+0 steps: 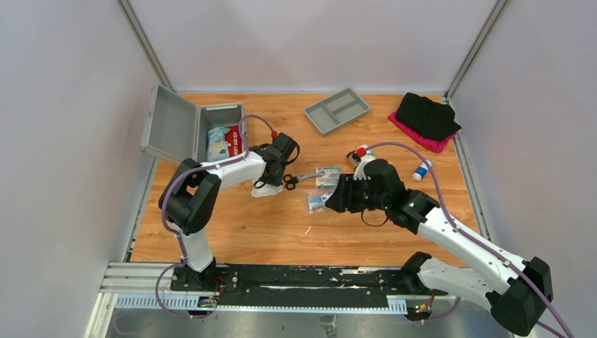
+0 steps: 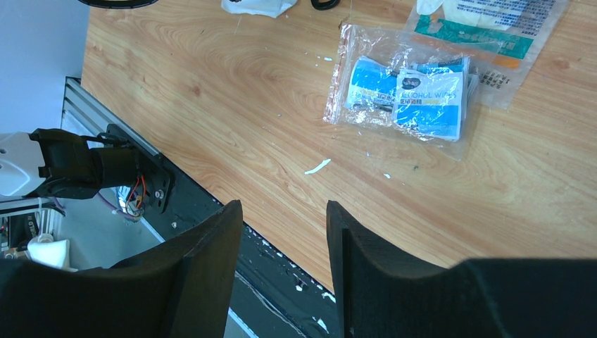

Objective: Organize the medicine kit
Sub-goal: Pick up the medical item at the center of the board, then place the medical item at the medicine box, then pick up the medical item at the center of the board.

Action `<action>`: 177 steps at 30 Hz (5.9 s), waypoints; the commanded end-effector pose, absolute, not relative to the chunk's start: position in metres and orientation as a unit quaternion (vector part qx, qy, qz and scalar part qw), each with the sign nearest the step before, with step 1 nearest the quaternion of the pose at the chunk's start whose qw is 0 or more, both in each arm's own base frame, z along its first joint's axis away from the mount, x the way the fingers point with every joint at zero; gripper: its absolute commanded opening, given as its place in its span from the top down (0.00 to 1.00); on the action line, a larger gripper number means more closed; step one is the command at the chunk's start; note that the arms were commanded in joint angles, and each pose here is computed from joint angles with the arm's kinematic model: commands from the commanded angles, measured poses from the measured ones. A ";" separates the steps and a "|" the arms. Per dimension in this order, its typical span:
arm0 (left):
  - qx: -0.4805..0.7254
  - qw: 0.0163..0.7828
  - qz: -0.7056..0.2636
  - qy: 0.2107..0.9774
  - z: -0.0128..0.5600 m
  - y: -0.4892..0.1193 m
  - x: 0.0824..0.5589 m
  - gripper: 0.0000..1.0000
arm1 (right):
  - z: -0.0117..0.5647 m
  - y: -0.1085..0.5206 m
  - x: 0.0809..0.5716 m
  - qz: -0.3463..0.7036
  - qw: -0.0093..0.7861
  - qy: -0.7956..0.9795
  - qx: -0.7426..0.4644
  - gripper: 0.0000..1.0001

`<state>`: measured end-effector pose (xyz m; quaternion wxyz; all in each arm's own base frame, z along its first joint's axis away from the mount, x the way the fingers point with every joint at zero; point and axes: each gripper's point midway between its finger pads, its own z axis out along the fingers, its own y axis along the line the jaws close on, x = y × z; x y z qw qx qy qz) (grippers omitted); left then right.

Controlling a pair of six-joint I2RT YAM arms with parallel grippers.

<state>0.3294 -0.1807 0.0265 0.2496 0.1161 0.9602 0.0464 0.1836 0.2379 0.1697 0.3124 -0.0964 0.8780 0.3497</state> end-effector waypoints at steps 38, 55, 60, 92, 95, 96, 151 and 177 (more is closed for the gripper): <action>0.091 0.372 0.125 0.915 0.207 -0.058 0.386 1.00 | 0.162 0.219 0.173 0.335 0.312 0.885 -0.082 0.48; 0.082 0.352 0.121 0.925 0.178 -0.037 0.392 0.66 | 0.158 0.198 0.181 0.287 0.337 0.895 -0.049 0.46; 0.074 0.375 0.100 0.919 0.191 -0.042 0.388 0.55 | 0.155 0.189 0.184 0.262 0.345 0.901 -0.039 0.44; 0.107 0.530 -0.106 0.835 0.236 -0.098 0.312 0.41 | 0.057 0.211 0.272 0.232 0.151 0.953 -0.126 0.35; 0.106 0.530 -0.103 0.835 0.237 -0.097 0.312 0.41 | 0.049 0.212 0.273 0.233 0.138 0.954 -0.127 0.37; 0.107 0.530 -0.104 0.835 0.237 -0.098 0.312 0.41 | 0.046 0.213 0.273 0.232 0.134 0.955 -0.126 0.37; 0.384 0.465 -0.492 0.629 0.290 -0.255 0.193 0.12 | 0.307 0.293 0.119 0.413 0.308 0.607 -0.606 1.00; 0.413 0.418 -0.529 0.612 0.287 -0.274 0.165 0.30 | 0.323 0.288 0.153 0.340 0.388 0.625 -0.586 1.00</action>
